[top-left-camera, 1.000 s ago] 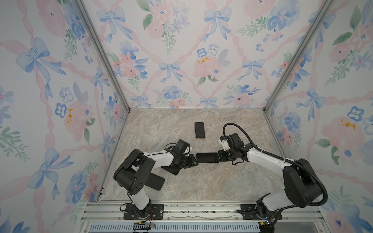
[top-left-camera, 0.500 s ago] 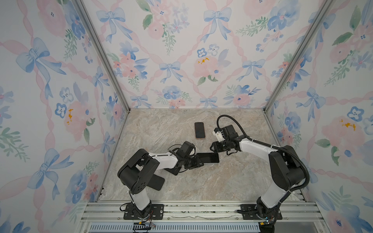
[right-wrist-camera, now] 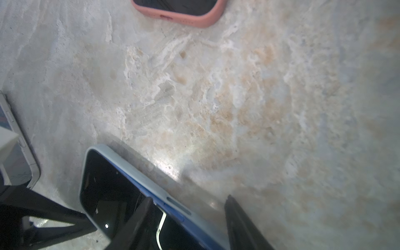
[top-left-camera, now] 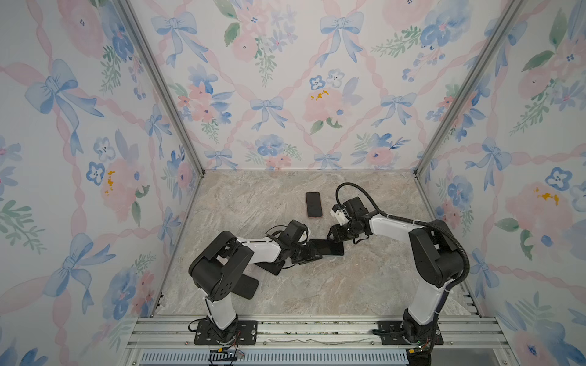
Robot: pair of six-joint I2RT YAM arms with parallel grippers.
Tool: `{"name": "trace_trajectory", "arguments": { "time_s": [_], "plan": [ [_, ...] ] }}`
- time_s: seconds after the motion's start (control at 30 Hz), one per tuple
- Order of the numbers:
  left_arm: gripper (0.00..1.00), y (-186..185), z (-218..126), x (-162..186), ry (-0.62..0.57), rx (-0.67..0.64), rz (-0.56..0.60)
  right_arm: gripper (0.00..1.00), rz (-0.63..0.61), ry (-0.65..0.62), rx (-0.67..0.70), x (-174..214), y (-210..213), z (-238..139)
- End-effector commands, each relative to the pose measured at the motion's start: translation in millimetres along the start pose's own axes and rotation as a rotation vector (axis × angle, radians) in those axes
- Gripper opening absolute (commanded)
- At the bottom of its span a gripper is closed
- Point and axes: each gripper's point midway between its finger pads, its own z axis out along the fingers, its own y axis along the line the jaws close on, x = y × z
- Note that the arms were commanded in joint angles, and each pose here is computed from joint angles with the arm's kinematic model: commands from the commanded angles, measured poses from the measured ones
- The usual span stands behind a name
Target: Put the phone into the phone case
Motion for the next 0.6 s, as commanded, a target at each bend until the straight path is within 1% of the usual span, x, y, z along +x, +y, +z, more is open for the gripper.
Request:
{"name": "trace_trajectory", "arguments": {
  "time_s": [0.0,0.13,0.23,0.57],
  "plan": [
    [0.40,18.0,9.1,2.3,0.024,-0.049,-0.015,0.58,0.013,0.033,-0.006,1.9,-3.1,1.2],
    [0.40,16.7,9.1,1.2,0.024,-0.043,-0.009,0.58,0.021,0.067,-0.012,6.4,-1.8,2.7],
    [0.40,15.5,6.0,-1.5,0.022,-0.031,-0.009,0.58,0.011,0.093,0.010,9.8,-2.0,0.6],
    [0.41,17.8,1.8,-3.4,0.013,-0.018,-0.021,0.56,0.022,0.104,-0.021,19.5,10.4,-11.1]
  ]
}}
